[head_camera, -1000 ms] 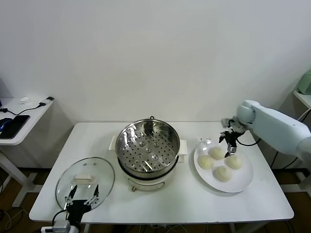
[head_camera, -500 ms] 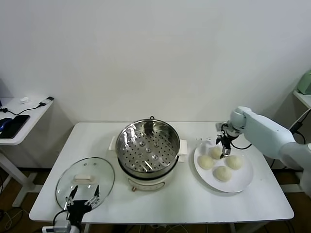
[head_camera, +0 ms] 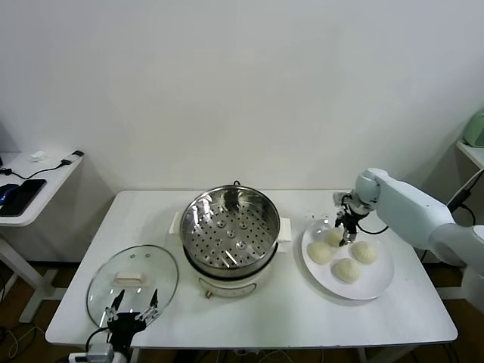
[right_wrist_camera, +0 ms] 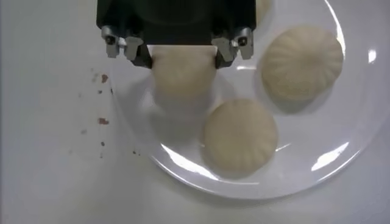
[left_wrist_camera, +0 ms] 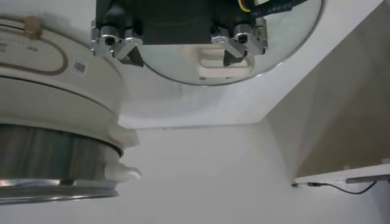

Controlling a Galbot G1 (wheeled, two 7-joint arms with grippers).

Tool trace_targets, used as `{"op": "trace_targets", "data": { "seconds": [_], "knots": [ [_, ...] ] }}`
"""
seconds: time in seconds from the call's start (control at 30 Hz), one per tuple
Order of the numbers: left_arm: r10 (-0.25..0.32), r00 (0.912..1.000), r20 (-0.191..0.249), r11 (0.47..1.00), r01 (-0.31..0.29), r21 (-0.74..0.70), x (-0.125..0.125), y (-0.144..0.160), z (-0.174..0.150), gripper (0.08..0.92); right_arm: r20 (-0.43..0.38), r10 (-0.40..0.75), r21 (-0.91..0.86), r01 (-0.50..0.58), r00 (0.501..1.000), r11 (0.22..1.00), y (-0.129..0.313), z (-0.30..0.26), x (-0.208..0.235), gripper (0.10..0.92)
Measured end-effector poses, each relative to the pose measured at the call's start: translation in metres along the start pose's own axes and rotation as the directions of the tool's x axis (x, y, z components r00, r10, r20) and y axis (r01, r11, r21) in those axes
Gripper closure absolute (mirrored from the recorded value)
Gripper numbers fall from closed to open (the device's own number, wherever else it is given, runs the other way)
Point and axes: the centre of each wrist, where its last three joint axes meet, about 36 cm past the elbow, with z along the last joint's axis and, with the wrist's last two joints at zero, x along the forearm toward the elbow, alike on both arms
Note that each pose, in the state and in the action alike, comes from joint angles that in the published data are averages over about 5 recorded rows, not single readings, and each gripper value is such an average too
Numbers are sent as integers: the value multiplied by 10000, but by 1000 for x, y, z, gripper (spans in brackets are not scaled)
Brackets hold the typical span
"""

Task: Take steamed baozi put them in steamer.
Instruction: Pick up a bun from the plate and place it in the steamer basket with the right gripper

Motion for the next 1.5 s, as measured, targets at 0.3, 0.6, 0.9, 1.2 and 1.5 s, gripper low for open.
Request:
{"op": "trace_targets", "data": {
  "seconds": [0.3,0.6,0.9,1.2,1.5],
  "knots": [
    [119,9999,99,9999,-119,-42,4,-3,-5,177,633,886,2472,-1016,9941,9636,-28,-77,123,335],
    [285,9994,198,9996,-285,12,3,-9,-10,177,1623,855,6369,-1706,9830,7519,-17,-216,223,335],
    [244,9996,167,9997,-245,61,3,-10,-11,177,1198,-57,9123,-1078,9928,3950,8,-310,221,335],
    [262,9995,170,9996,-263,65,4,-11,-11,177,576,-186,9805,-530,9982,1894,5,-329,165,335],
    [255,9996,151,9996,-256,68,4,-12,-10,177,889,-77,9856,-868,9960,1448,-9,-330,113,335]
  ]
}}
